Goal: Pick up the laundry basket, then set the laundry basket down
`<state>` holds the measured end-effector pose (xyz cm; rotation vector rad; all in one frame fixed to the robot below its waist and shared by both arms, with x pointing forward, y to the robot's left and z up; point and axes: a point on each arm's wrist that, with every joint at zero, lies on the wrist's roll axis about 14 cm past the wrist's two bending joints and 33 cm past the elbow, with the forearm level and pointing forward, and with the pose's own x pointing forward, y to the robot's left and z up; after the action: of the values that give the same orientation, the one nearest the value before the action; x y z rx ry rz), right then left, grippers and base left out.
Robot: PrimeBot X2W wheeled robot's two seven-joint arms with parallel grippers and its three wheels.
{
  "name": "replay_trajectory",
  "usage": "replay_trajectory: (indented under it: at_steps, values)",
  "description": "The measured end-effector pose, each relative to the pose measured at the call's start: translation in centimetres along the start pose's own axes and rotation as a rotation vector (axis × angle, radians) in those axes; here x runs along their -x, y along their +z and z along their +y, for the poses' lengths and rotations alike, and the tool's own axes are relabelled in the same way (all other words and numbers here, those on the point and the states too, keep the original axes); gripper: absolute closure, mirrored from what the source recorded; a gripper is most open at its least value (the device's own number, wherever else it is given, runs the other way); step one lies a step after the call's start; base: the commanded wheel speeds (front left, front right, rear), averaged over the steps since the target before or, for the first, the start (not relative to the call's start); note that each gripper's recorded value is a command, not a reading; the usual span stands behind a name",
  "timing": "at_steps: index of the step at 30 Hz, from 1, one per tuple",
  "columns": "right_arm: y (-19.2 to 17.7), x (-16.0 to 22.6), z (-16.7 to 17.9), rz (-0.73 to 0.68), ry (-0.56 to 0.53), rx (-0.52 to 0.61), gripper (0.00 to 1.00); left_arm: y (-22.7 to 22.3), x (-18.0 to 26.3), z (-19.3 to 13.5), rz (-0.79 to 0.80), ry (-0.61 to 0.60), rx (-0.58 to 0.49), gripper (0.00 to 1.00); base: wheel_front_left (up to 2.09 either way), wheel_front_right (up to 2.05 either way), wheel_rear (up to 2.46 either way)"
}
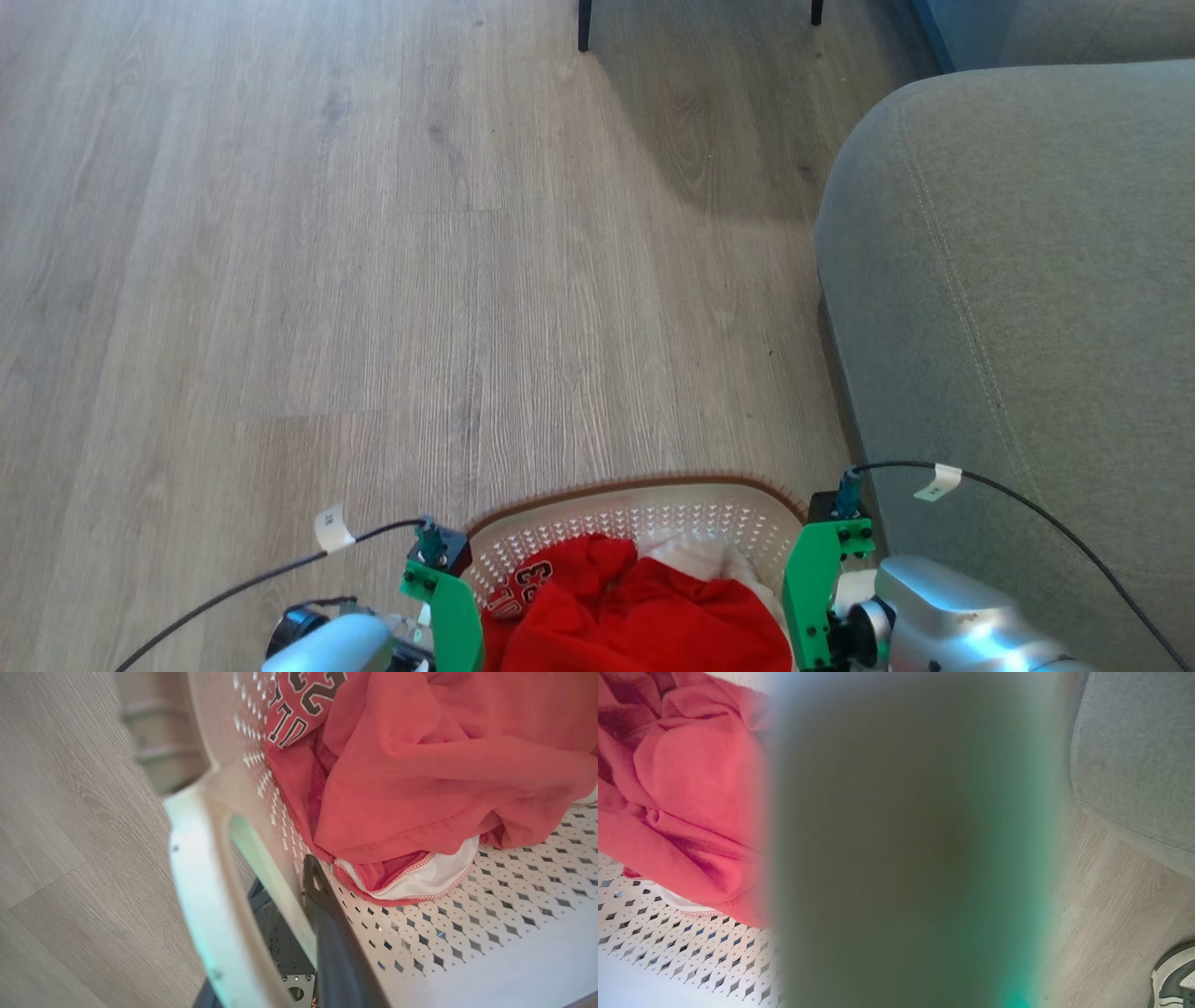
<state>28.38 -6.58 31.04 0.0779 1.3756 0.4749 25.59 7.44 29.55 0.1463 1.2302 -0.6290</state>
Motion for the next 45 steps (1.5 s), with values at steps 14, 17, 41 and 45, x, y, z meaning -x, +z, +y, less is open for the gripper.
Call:
replay_trajectory:
  at_steps: [14,17,41,45]
  values:
    - [0.2,-0.5,-0.1,0.005,0.01,-0.013,1.0,0.3,-0.4,0.5,0.007,0.001,0.005,1.0,0.0,0.0,0.0]
    - [1.4,-0.8,-0.2,-0.02,0.014,-0.013,1.0,1.2,-0.7,1.3,-0.005,0.011,0.001,1.0,0.0,0.0,0.0]
    - [8.9,-8.7,-6.3,-0.161,0.014,-0.11,1.0,8.4,-9.5,7.0,-0.068,0.021,-0.051,1.0,0.0,0.0,0.0]
    - [9.9,-10.6,-7.9,-0.189,0.007,-0.129,1.0,9.7,-11.6,8.1,-0.086,0.017,-0.06,1.0,0.0,0.0,0.0]
